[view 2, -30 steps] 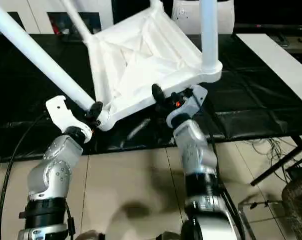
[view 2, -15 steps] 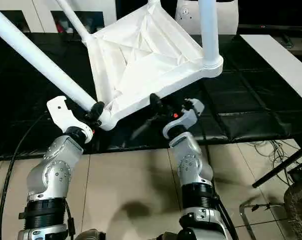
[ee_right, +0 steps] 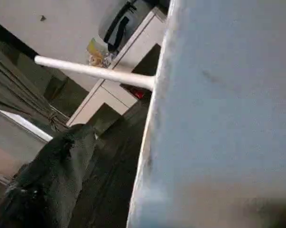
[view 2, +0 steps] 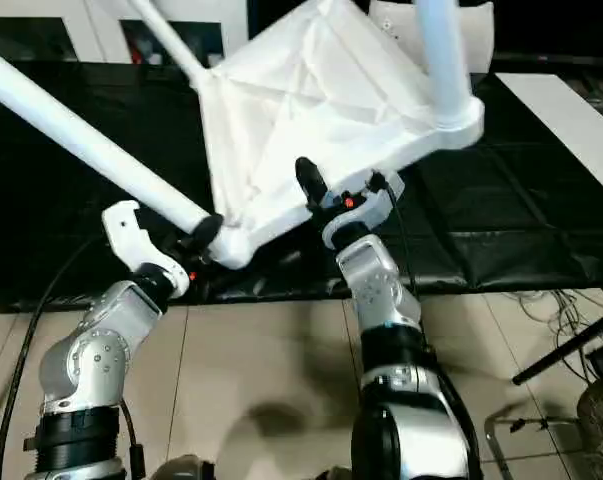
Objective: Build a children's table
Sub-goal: Flip table
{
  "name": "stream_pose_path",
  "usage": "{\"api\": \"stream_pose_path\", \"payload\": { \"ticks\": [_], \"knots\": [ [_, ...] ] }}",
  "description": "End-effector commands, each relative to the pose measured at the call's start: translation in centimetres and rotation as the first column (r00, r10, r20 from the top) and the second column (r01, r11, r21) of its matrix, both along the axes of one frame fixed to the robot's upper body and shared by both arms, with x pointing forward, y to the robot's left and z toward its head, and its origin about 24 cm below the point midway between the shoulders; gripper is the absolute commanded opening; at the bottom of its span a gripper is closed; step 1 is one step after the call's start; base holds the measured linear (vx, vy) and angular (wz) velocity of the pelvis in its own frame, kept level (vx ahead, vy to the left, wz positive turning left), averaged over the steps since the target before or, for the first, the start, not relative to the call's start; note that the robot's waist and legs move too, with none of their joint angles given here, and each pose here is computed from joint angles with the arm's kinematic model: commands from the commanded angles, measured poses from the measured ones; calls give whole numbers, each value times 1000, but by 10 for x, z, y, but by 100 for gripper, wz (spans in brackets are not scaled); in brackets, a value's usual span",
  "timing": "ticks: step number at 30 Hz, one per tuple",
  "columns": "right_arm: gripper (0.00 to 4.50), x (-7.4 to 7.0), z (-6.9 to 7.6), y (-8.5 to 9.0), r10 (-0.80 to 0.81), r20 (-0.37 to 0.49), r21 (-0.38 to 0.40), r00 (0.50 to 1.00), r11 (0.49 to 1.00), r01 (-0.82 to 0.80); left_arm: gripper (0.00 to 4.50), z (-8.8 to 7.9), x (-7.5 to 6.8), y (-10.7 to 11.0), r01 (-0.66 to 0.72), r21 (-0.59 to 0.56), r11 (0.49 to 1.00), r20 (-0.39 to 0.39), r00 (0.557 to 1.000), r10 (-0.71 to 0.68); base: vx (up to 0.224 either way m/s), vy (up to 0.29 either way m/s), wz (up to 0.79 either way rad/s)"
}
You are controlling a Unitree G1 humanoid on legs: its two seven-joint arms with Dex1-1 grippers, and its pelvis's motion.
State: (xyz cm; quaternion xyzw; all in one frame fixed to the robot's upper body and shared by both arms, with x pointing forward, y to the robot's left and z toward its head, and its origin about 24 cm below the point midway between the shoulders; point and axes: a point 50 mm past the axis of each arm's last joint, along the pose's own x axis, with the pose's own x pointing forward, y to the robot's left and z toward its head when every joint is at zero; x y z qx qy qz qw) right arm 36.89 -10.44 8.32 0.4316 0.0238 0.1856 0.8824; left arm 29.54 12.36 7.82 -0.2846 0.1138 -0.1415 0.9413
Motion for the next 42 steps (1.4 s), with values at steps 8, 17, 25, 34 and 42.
{"api": "stream_pose_path", "payload": {
  "ticks": [8, 17, 25, 34, 42],
  "knots": [
    [367, 8, 7, -2, -26, 37, 65, 999, 998, 24, 203, -6, -10, -20, 144, -98, 985, -30, 989, -148, 0, 0, 0],
    [285, 10, 7, 0, -30, 53, 71, 998, 997, 26, 203, -7, -9, -20, 148, -89, 985, -35, 988, -151, 0, 0, 0],
    [218, 12, 10, -3, -49, 67, 64, 996, 997, 45, 203, -10, -6, -20, 133, -47, 990, -55, 989, -135, 0, 0, 0],
    [202, 19, 26, -15, -133, 96, 38, 986, 991, 130, 273, 1, -1, -20, 189, -32, 982, 2, 982, -189, 0, 0, 0],
    [200, 27, 47, -30, -274, 134, 12, 952, 961, 275, 273, 0, -14, -6, 200, 21, 980, 17, 980, -200, 0, 0, 0]
  ]
}}
